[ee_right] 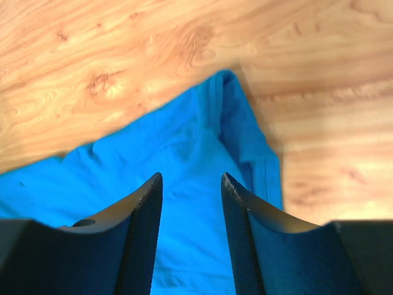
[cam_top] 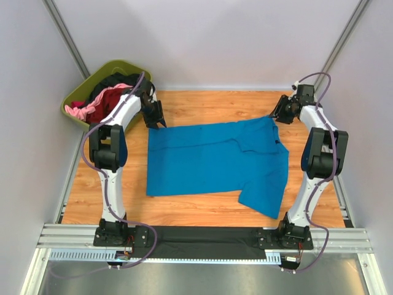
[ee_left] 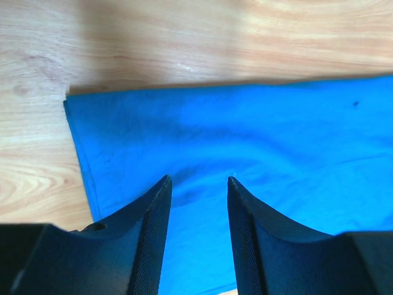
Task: Fold and stack the t-shirts
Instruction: Fold the tshirt
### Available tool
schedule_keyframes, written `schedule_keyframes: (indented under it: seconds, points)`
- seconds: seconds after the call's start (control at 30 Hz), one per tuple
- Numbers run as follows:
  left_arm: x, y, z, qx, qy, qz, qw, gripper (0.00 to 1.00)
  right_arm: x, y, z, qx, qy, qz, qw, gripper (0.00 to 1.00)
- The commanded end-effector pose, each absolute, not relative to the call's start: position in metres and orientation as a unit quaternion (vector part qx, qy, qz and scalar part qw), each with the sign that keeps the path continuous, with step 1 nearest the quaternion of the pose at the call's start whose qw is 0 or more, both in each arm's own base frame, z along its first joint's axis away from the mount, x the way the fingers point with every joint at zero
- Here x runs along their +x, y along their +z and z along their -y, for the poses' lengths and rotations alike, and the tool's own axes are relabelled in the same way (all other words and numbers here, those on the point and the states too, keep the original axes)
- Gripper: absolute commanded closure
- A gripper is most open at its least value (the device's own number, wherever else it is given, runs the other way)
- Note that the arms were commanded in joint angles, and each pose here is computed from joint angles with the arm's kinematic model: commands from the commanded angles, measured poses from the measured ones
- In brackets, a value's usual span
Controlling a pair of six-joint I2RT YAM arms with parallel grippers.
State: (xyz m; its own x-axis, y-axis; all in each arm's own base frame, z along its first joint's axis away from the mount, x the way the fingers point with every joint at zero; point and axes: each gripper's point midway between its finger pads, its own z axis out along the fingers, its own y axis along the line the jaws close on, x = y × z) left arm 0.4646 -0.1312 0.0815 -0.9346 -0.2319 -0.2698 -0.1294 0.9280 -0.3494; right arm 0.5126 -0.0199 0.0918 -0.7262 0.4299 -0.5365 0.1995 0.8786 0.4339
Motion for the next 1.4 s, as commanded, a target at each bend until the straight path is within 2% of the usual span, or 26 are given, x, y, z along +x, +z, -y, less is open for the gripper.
schedule_keyframes:
  seconds: [0.0,0.17,0.33,0.5,1.0,1.03,1.07,1.2,1.37]
  points:
    - [0.467,0.070,0.137,-0.094,-0.180,-0.969,0.144,0.51,0.528,0.081,0.021,0.162,0.201,-0.909,0.327,0.55]
    - [0.461,0.067,0.127,-0.100,-0.139,-0.973,0.155,0.51,0.545,0.068,0.024,0.156,0.210,-0.908,0.327,0.55]
    - [0.464,0.090,0.123,-0.085,-0.085,-0.977,0.176,0.50,0.555,0.066,0.024,0.148,0.217,-0.905,0.333,0.59]
    - [0.473,0.105,0.138,-0.073,-0.094,-0.971,0.207,0.49,0.566,0.076,0.028,0.150,0.226,-0.894,0.355,0.60]
    - [0.473,0.043,0.152,-0.073,-0.110,-0.979,0.157,0.49,0.572,0.051,0.031,0.163,0.229,-0.902,0.328,0.64]
    - [0.473,0.041,0.150,-0.073,-0.104,-0.979,0.156,0.49,0.572,0.049,0.031,0.166,0.229,-0.902,0.327,0.67]
    - [0.473,0.038,0.149,-0.074,-0.100,-0.980,0.155,0.49,0.573,0.049,0.032,0.167,0.232,-0.901,0.327,0.75]
    - [0.472,0.028,0.140,-0.079,-0.073,-0.984,0.145,0.49,0.578,0.051,0.038,0.186,0.241,-0.890,0.339,0.95]
    - [0.470,0.013,0.128,-0.090,-0.032,-0.987,0.129,0.48,0.581,0.058,0.058,0.213,0.250,-0.870,0.366,1.00]
